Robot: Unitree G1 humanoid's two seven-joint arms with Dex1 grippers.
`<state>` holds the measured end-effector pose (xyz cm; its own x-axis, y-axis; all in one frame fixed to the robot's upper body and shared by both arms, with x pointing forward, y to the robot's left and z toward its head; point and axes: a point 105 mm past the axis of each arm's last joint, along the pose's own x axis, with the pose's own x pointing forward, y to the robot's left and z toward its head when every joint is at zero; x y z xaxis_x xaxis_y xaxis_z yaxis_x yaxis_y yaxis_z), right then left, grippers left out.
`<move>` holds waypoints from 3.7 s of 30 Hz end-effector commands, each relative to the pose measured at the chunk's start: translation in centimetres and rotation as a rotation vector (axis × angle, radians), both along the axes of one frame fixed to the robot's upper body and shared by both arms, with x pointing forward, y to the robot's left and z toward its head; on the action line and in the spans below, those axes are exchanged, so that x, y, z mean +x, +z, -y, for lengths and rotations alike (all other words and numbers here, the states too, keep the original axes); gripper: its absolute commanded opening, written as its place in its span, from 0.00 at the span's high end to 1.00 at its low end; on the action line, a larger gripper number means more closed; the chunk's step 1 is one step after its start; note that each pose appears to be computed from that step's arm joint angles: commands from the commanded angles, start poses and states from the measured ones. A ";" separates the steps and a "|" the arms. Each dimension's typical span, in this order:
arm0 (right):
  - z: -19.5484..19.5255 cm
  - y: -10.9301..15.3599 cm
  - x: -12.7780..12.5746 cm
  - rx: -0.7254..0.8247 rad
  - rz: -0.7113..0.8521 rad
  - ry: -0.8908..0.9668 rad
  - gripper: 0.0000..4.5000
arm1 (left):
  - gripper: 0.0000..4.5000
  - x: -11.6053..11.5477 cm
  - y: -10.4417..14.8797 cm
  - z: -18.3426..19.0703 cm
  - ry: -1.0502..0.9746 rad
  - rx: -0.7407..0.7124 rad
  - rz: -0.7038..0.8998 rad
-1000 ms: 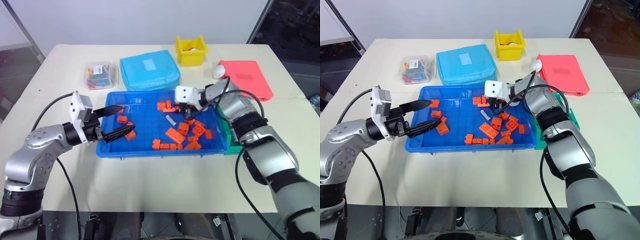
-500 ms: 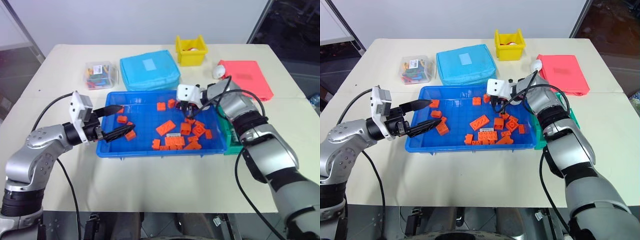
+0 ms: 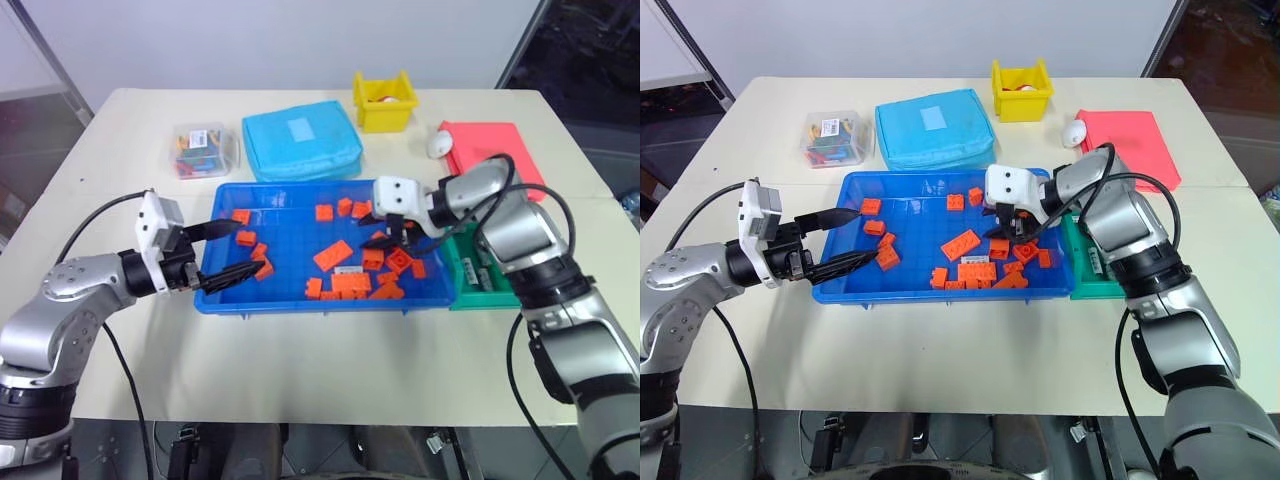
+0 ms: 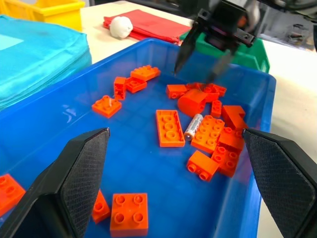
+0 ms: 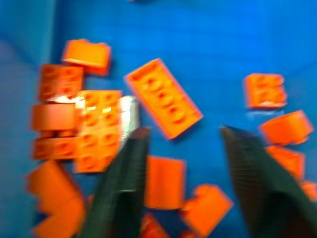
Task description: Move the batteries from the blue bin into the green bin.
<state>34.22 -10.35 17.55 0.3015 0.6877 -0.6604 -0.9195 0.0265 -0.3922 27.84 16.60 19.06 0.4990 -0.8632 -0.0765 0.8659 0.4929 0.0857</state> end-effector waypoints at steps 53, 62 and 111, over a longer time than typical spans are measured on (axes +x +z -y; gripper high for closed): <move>-2.9 -5.3 0.8 -0.045 -0.025 0.016 0.92 | 0.00 0.2 0.6 0.2 0.052 -0.042 0.049; -3.0 -3.1 1.9 -0.028 0.046 0.000 1.00 | 0.00 0.1 0.7 0.4 0.042 -0.052 0.052; 18.3 11.5 2.7 0.404 0.353 -0.813 0.01 | 0.00 5.4 6.1 -2.6 0.157 -0.173 0.212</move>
